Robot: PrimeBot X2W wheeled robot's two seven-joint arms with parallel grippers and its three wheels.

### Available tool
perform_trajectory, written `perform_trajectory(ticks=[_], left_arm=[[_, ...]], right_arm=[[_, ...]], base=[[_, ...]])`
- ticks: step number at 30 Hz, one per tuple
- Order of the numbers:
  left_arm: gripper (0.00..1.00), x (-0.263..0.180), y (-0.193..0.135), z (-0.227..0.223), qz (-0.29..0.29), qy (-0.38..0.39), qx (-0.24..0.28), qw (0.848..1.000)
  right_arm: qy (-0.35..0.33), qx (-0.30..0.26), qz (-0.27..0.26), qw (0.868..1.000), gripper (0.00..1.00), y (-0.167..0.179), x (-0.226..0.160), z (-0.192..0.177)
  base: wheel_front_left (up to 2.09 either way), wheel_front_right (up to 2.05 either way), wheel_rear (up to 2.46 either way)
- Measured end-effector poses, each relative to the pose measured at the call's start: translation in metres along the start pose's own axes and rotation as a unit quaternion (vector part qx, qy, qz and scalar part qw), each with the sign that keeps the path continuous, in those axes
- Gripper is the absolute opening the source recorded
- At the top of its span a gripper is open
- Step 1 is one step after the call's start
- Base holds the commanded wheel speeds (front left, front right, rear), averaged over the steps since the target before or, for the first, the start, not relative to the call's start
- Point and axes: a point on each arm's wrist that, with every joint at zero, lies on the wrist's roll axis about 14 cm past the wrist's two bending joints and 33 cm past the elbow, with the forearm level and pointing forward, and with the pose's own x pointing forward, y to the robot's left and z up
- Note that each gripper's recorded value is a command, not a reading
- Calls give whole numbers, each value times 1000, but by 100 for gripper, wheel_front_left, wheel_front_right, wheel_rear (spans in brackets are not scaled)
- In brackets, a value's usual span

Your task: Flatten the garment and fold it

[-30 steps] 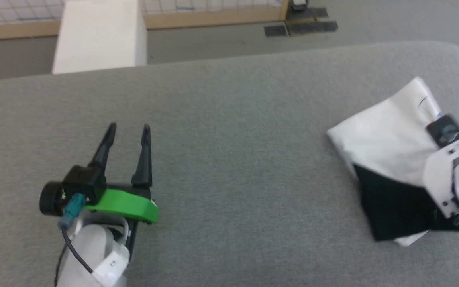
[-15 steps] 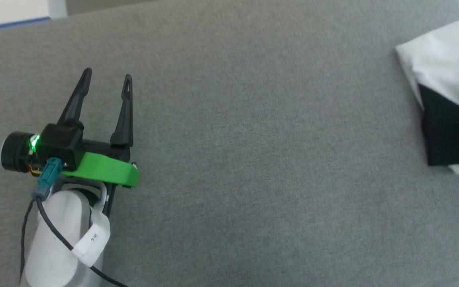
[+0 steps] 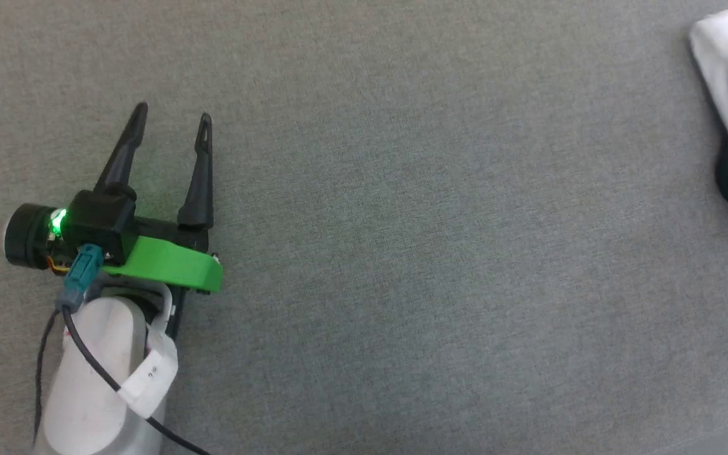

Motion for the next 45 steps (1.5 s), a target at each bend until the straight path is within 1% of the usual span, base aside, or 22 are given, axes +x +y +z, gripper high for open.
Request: perform_trajectory(ticks=[7, 11, 12, 13, 14, 19, 23, 26, 30, 33, 36, 45], left_arm=[[100, -20, -7, 12, 16, -5, -18, 1000], [100, -42, -12, 19, 29, 1, -28, 999], [100, -60, -12, 28, 43, 0, -33, 999], [100, -67, -12, 32, 48, 0, -35, 998], [100, -84, -10, 42, 63, -6, -36, 997], [100, -110, -2, 61, 91, -23, -40, 995], [100, -128, 6, 73, 112, -36, -36, 992], [100, -141, 11, 78, 127, -41, -34, 991], [100, -154, 17, 85, 144, -51, -32, 988], [100, -163, 20, 90, 154, -57, -30, 986], [100, -172, 23, 91, 163, -59, -30, 984], [100, -185, 26, 88, 178, -57, -34, 982]], right_arm=[[-52, 65, -10, 996, 100, -15, -19, 3], [-95, 122, 4, 988, 100, -10, -40, 1], [-149, 167, 16, 975, 100, -5, -61, 14], [-170, 183, 21, 968, 100, -3, -70, 20], [-229, 227, 44, 946, 100, 7, -99, 41], [-311, 274, 98, 905, 100, 29, -154, 73], [-356, 305, 146, 871, 100, 53, -194, 96], [-375, 317, 181, 852, 100, 73, -218, 107], [-389, 324, 221, 834, 100, 97, -241, 111], [-393, 326, 243, 825, 100, 110, -252, 114], [-394, 324, 258, 820, 100, 120, -260, 114], [-386, 319, 283, 818, 100, 140, -268, 105]], base=[[0, 0, 0], [0, 0, 0], [0, 0, 0], [0, 0, 0], [0, 0, 0], [0, 0, 0], [0, 0, 0], [0, 0, 0], [0, 0, 0], [0, 0, 0], [0, 0, 0], [0, 0, 0]])
